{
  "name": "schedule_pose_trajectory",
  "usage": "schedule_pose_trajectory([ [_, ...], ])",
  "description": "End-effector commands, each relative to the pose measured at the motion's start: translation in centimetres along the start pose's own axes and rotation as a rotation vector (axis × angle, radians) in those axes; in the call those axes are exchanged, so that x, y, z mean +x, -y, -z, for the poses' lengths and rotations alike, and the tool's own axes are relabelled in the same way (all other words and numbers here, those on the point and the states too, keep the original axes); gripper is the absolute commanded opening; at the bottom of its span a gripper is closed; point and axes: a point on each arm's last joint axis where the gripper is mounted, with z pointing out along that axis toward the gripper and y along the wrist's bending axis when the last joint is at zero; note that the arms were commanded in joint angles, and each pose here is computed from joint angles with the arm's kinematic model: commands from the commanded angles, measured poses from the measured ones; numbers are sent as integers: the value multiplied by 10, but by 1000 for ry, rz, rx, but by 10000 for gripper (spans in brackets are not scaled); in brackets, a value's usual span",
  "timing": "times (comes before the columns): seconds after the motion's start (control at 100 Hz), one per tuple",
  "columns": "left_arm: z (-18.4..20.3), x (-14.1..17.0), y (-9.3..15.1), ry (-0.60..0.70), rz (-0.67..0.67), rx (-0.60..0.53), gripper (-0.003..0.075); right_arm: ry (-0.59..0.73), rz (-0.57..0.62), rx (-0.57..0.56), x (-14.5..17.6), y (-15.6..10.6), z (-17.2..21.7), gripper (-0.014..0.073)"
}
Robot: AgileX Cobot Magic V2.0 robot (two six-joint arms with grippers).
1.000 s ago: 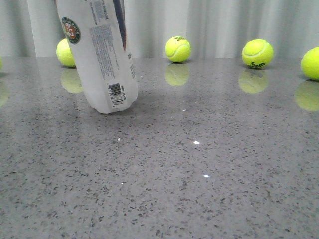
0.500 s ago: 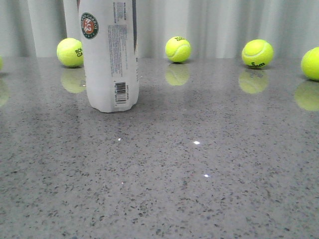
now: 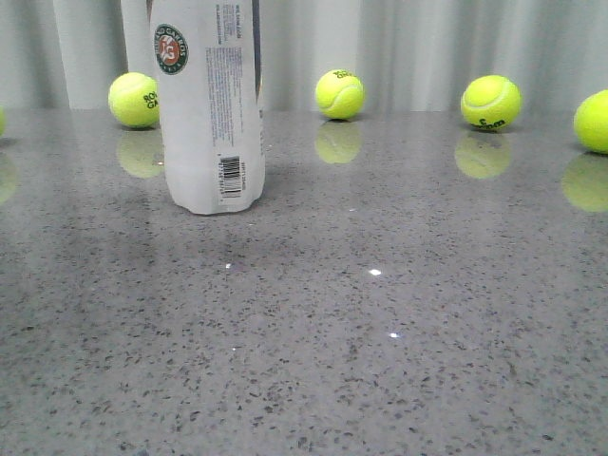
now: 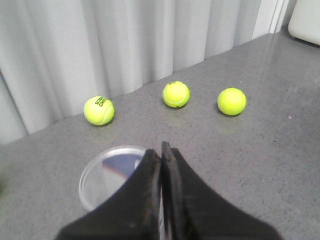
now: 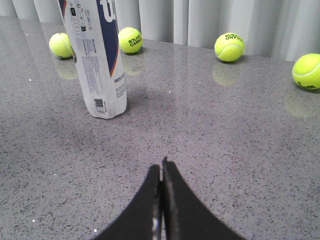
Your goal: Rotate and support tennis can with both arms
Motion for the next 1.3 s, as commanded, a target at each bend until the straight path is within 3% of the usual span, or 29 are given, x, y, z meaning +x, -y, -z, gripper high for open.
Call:
schedule_pose_trajectory([
  [0.0,30,3,1,184,0,-15,-19,87,2,9,-14,0,2,-69],
  [0.44,90,129,5,160,-15,-38,-19,87,2,9,-14,0,2,-69],
  [0.59,108,152,-2,181,-144,-153,-19,87,2,9,-14,0,2,-69],
  [1.0,113,201,-25,127,9,-479,-19,87,2,9,-14,0,2,-69],
  [1.29,114,242,-29,234,47,-619,-19,87,2,9,-14,0,2,-69],
])
